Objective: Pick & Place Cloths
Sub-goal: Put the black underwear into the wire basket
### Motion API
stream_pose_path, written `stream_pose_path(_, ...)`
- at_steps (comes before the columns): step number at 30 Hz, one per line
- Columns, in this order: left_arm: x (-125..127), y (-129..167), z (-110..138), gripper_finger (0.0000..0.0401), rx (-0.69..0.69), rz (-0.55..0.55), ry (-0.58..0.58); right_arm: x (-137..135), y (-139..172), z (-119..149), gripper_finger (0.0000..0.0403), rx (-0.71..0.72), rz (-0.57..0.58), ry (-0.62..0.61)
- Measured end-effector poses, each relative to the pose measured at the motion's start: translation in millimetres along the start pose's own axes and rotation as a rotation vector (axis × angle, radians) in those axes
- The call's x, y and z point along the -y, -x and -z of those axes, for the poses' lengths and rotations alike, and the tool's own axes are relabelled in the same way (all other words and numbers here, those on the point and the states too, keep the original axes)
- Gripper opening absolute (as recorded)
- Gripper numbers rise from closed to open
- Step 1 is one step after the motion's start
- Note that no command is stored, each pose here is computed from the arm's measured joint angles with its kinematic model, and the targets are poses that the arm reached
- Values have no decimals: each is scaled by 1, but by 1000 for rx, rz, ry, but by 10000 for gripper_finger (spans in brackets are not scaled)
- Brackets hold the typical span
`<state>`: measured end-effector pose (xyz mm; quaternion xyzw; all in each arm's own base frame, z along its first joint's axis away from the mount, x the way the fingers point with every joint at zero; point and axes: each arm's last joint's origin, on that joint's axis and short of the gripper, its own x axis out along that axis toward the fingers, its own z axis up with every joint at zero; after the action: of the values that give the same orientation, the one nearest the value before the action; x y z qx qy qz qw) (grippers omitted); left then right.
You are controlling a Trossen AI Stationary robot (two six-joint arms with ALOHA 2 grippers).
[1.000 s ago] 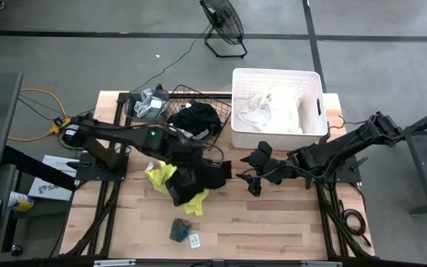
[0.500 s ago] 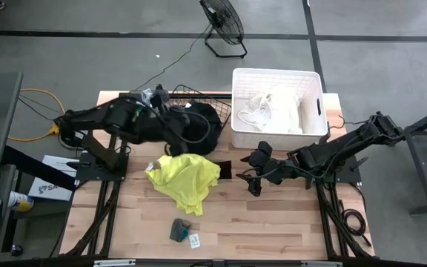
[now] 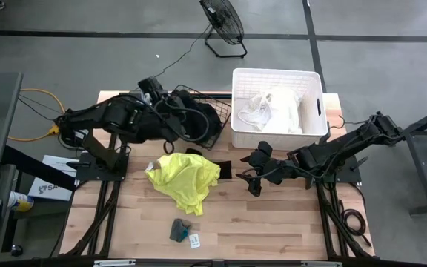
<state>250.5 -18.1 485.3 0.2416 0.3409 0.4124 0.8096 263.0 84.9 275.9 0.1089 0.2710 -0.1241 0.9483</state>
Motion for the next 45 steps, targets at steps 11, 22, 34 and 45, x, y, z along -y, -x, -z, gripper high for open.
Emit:
stream_pose_path(11, -14, -49, 8, 0, -153, 4, -7, 0, 0, 0, 275, 0, 0, 3)
stream_pose_path(22, 2, -128, 40, 0, -368, 110, 121, 0, 0, 0, 275, 0, 0, 8)
stream_pose_path(34, 40, -189, 80, 0, -443, 265, 209, 0, 0, 0, 275, 0, 0, 8)
stream_pose_path(45, 91, -220, 125, 0, -458, 441, 347, 3, -1, -2, 275, 25, 50, 3)
